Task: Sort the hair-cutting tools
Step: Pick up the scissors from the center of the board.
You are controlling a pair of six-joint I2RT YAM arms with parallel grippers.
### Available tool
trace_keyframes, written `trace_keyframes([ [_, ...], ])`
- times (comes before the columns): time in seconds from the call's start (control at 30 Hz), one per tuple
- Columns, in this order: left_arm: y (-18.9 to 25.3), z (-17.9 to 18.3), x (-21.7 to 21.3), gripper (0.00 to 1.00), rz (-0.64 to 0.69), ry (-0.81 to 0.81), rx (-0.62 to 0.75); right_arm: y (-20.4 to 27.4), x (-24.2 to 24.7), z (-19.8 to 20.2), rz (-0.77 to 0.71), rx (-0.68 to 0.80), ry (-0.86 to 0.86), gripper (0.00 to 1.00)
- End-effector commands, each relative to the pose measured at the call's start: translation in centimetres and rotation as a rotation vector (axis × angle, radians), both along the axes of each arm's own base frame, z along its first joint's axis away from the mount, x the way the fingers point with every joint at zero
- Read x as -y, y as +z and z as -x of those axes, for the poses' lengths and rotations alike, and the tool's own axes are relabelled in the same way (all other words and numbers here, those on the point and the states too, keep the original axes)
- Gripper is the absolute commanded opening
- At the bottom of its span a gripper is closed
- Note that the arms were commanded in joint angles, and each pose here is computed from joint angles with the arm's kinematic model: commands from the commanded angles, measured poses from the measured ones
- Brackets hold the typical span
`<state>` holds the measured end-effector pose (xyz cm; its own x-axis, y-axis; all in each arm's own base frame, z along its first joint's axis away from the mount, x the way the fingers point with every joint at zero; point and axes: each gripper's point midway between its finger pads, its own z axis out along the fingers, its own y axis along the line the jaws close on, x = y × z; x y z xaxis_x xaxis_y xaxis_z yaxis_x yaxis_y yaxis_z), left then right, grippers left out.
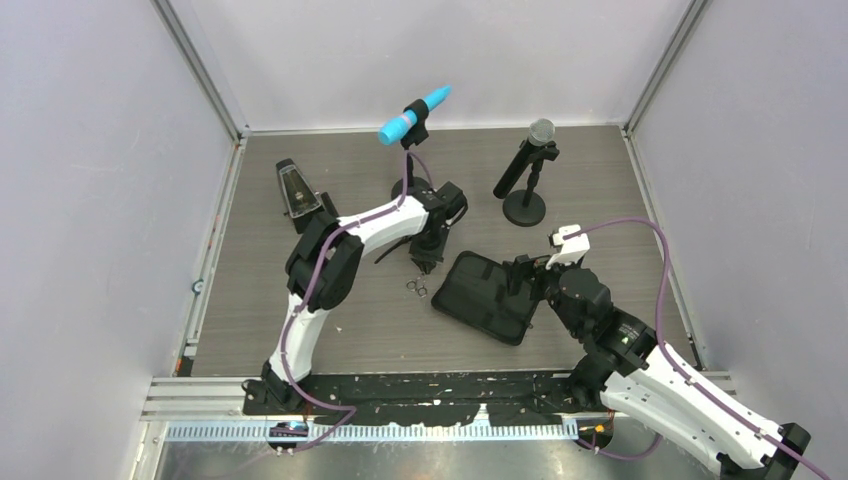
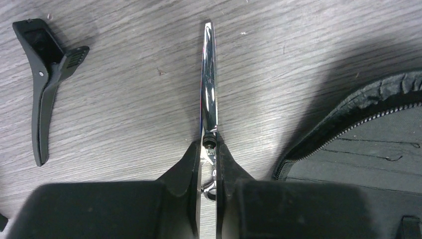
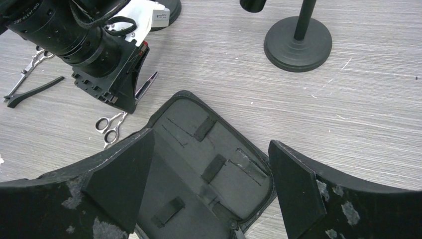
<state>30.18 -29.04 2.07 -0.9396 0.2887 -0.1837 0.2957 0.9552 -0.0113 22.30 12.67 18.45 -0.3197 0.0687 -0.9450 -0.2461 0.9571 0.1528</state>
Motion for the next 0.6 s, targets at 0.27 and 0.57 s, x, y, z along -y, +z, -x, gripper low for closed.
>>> trace_keyframes([
  [0.27, 4.6, 1.7, -5.1, 0.0, -0.043, -0.038, 0.15, -0.4, -2.4, 0.3, -0.007, -0.066, 0.104, 0.96],
  [0.57, 8.2, 4.1, -4.8, 0.0, 0.128, -0.162, 0.247, 0.2, -6.1, 1.2, -0.15, -0.146, 0.216, 0.96],
])
